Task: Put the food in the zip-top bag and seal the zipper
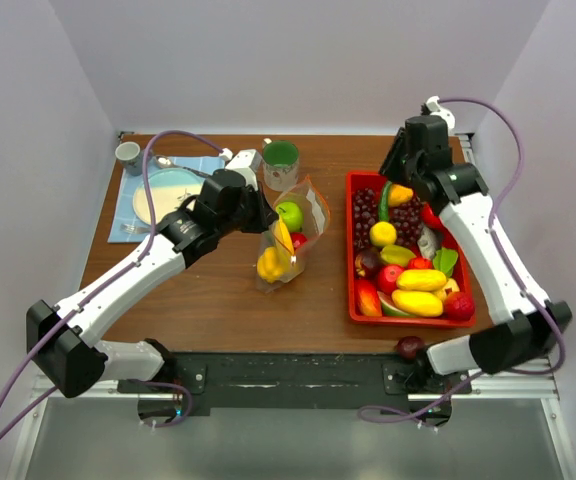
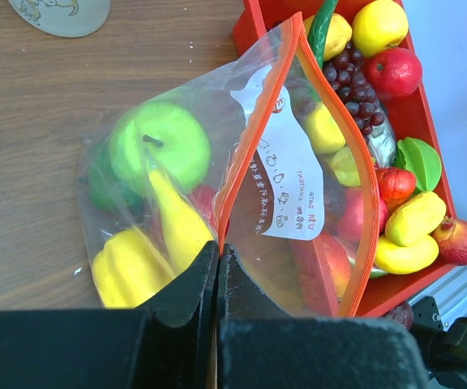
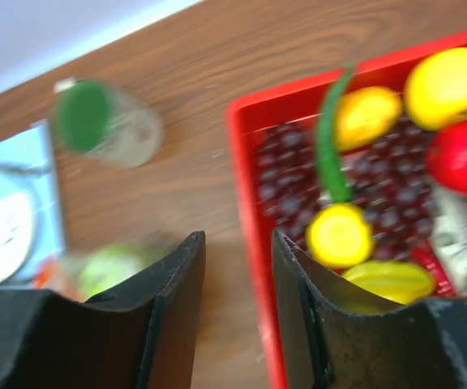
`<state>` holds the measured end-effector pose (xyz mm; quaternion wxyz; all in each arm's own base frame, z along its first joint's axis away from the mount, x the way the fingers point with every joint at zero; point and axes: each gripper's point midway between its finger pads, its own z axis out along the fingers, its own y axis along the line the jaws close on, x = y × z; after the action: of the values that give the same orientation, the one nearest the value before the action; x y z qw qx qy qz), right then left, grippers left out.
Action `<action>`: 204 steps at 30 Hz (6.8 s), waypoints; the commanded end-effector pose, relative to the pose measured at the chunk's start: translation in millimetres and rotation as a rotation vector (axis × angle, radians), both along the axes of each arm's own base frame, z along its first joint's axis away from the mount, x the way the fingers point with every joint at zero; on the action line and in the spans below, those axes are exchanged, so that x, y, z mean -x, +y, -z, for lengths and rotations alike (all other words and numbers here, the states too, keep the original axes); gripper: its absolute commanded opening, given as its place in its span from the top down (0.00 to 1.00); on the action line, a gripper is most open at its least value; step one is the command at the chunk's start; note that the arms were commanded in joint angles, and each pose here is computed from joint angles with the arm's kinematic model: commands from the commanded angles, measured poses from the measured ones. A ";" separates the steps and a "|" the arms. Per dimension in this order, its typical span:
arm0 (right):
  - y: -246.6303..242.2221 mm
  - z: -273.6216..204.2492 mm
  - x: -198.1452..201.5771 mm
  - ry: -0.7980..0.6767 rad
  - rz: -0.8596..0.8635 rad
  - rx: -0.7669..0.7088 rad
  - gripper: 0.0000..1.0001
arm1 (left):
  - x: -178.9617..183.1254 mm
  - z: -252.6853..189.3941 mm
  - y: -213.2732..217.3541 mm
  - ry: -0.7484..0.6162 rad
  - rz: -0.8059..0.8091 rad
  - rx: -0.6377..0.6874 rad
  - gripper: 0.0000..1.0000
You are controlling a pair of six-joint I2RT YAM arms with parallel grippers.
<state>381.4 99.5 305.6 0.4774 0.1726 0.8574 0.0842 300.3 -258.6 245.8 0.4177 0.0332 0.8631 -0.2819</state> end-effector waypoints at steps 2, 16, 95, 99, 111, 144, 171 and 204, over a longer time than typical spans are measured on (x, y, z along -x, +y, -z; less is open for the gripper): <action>-9.3 71.2 -77.8 0.043 0.000 0.064 0.63 | -5.8 -31.0 -0.3 -0.072 -0.011 0.059 1.00; -54.6 148.1 -142.4 0.113 0.091 0.138 0.65 | -1.6 -34.3 7.9 -0.078 -0.023 0.044 1.00; 193.9 -24.7 49.8 -0.289 -0.386 -0.277 1.00 | -6.8 -30.7 3.7 -0.067 -0.034 0.054 1.00; 200.9 -2.7 56.5 -0.240 -0.394 -0.236 0.98 | -6.5 -31.1 2.1 -0.067 -0.029 0.059 1.00; 183.6 16.6 63.0 -0.175 -0.349 -0.104 0.37 | -6.1 -32.2 2.9 -0.070 -0.029 0.060 1.00; -121.6 144.1 -20.3 0.196 0.344 0.064 0.27 | 2.0 -26.7 2.6 -0.067 0.012 0.060 1.00; -189.7 175.3 -56.6 0.336 0.388 0.356 0.02 | -3.7 -25.6 3.8 -0.071 0.008 0.050 1.00; -176.8 142.4 -26.2 0.316 0.337 0.281 0.88 | -3.2 -22.8 -0.1 -0.055 0.017 0.063 1.00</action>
<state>412.4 -82.5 110.0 0.3194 0.2494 0.8980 -0.1712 296.6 -254.3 252.1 0.4187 0.0340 0.8585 -0.2942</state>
